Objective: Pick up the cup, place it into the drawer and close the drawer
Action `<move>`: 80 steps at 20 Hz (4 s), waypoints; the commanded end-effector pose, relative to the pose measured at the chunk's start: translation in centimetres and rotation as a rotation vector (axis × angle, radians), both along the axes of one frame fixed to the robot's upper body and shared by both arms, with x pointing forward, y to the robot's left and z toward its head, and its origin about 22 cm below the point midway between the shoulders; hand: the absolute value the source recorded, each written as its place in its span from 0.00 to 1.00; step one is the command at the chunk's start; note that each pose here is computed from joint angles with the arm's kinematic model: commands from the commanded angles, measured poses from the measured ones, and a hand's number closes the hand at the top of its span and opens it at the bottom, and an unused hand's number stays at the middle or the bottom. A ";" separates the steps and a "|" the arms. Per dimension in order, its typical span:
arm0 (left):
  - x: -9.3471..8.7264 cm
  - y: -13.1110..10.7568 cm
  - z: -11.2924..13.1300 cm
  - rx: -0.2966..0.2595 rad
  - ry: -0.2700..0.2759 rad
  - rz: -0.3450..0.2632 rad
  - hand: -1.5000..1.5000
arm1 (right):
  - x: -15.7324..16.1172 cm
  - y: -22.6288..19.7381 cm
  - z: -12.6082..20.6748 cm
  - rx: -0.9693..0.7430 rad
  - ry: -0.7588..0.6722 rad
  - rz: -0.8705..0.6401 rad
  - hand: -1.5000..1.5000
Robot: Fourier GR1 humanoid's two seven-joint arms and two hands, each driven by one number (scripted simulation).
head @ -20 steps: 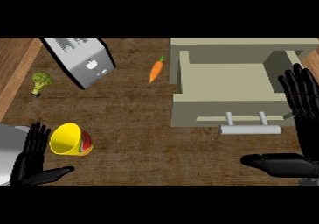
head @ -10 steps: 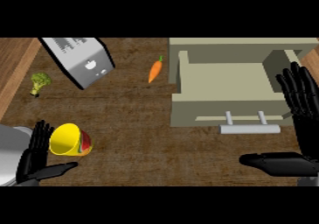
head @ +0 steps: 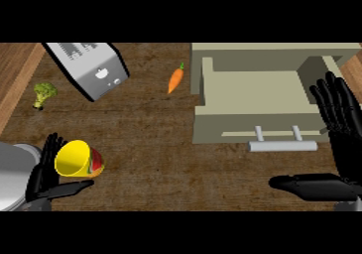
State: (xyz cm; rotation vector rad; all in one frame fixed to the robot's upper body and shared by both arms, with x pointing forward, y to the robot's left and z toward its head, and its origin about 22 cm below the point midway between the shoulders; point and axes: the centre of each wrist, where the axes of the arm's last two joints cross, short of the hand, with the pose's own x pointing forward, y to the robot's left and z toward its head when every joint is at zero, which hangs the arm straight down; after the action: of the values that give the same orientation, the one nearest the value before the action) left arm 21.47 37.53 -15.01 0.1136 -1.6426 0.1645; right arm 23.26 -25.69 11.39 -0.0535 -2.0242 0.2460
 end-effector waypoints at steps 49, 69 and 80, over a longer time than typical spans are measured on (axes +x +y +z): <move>16.1 -14.6 14.0 -0.177 -0.569 -0.341 1.00 | 0.7 -1.7 0.1 -0.013 0.041 -0.034 0.00; 19.4 -29.5 29.5 -0.010 -0.500 -0.437 1.00 | -0.4 -4.5 -1.6 0.003 0.023 -0.023 0.00; 21.4 -33.5 30.3 0.008 -0.331 -0.433 1.00 | 0.1 -3.7 -1.2 -0.013 0.009 -0.013 0.00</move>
State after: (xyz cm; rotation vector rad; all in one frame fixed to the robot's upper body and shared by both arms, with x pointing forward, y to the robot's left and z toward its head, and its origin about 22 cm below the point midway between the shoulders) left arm 42.94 4.97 16.34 -0.2914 -2.0061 -0.1515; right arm 24.04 -28.97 10.82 -0.0690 -2.0065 0.2416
